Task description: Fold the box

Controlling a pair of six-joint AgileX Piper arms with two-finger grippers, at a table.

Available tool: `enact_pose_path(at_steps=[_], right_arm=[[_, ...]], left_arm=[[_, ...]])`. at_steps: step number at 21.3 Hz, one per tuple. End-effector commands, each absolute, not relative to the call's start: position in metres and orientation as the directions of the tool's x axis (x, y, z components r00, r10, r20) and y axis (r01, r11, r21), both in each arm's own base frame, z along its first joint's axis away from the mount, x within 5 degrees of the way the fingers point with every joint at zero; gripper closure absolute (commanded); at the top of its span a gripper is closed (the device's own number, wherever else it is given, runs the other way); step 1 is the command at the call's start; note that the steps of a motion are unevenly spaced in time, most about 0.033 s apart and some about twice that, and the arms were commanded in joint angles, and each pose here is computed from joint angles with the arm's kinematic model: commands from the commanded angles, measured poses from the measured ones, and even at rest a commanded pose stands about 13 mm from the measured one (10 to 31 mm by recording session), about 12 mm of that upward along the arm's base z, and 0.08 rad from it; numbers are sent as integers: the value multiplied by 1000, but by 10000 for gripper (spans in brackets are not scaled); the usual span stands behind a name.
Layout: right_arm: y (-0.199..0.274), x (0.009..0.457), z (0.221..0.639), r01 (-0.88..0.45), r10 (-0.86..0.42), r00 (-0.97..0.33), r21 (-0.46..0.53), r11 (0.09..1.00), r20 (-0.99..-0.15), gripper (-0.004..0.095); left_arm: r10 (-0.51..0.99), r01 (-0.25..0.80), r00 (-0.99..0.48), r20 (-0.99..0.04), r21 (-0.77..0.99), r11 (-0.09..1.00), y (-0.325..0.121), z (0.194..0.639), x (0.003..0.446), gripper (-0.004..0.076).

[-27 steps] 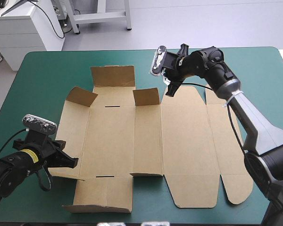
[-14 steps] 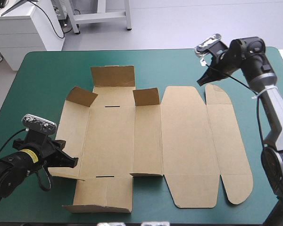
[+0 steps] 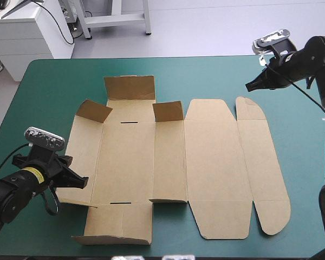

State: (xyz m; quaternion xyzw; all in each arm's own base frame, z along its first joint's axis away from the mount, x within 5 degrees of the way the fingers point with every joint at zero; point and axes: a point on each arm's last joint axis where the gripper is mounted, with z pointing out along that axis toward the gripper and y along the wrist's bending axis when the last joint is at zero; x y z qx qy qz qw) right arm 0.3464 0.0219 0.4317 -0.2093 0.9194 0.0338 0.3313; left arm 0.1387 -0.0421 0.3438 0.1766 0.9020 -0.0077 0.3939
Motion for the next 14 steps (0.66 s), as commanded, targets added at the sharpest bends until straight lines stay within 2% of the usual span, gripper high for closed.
enact_pose_path(at_steps=[1, 6, 9, 14], right_arm=[[21, 317, 469, -400, -358, -610, -115, 909, -707, 925], [20, 289, 474, -391, -348, -608, -113, 913, -714, 925], [20, 261, 448, -397, -351, -648, -94, 913, -676, 925], [18, 210, 411, -359, -322, -626, -104, 927, -710, 926]], left_arm=[[319, 306, -606, -729, 156, 939, -43, 361, 149, 731], [355, 279, -628, -693, 225, 934, -46, 382, 173, 731], [365, 274, -612, -701, 244, 930, -50, 397, 187, 730], [404, 297, -646, -648, 274, 915, -55, 394, 203, 705]])
